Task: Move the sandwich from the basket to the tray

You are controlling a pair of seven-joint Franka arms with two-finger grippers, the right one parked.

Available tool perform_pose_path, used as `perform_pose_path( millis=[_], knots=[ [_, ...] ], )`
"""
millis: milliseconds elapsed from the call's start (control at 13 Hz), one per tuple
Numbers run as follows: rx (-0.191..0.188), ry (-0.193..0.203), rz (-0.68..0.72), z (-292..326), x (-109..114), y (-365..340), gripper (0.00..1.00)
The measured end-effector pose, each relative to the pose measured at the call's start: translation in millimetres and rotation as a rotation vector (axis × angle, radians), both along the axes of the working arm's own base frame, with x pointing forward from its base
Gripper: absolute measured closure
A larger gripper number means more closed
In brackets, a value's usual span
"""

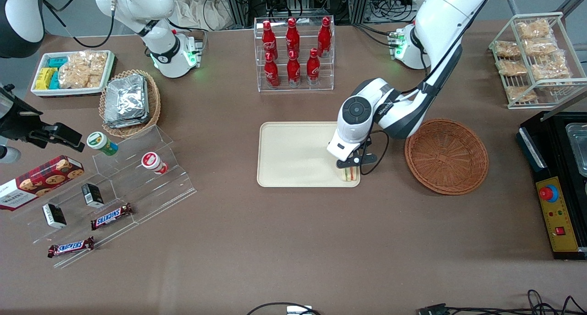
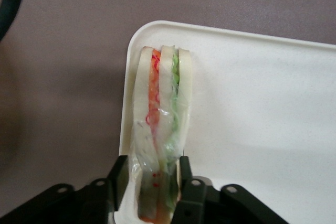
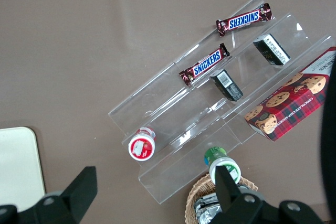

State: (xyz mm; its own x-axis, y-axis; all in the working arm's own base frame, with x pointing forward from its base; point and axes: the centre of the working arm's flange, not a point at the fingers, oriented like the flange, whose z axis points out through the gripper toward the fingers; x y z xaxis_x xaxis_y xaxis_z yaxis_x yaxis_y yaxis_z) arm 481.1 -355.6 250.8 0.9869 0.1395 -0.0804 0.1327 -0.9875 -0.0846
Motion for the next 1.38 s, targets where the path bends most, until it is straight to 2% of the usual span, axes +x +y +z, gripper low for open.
perform_pose_path(
  millis=[231,308,385,462,538,692,846,1154,1231,1385],
  knots=[
    [0.001,-0.014,0.005,10.3,3.8,-0.5,0.12],
    [0.011,-0.023,0.009,23.2,7.6,0.2,0.03],
    [0.036,-0.026,0.016,44.2,12.1,2.1,0.0],
    [0.06,-0.023,0.021,73.7,16.8,4.2,0.0],
    [0.063,-0.015,0.019,113.8,20.8,6.3,0.0],
    [0.041,-0.031,0.022,200.3,30.1,28.0,0.0],
    [0.018,-0.062,0.031,270.8,43.1,87.6,0.0],
    [0.011,-0.067,0.057,323.8,63.5,236.0,0.0],
    [0.003,-0.064,0.067,327.9,63.8,257.8,0.0],
    [-0.039,-0.055,0.086,329.0,60.6,289.1,0.0]
  ],
)
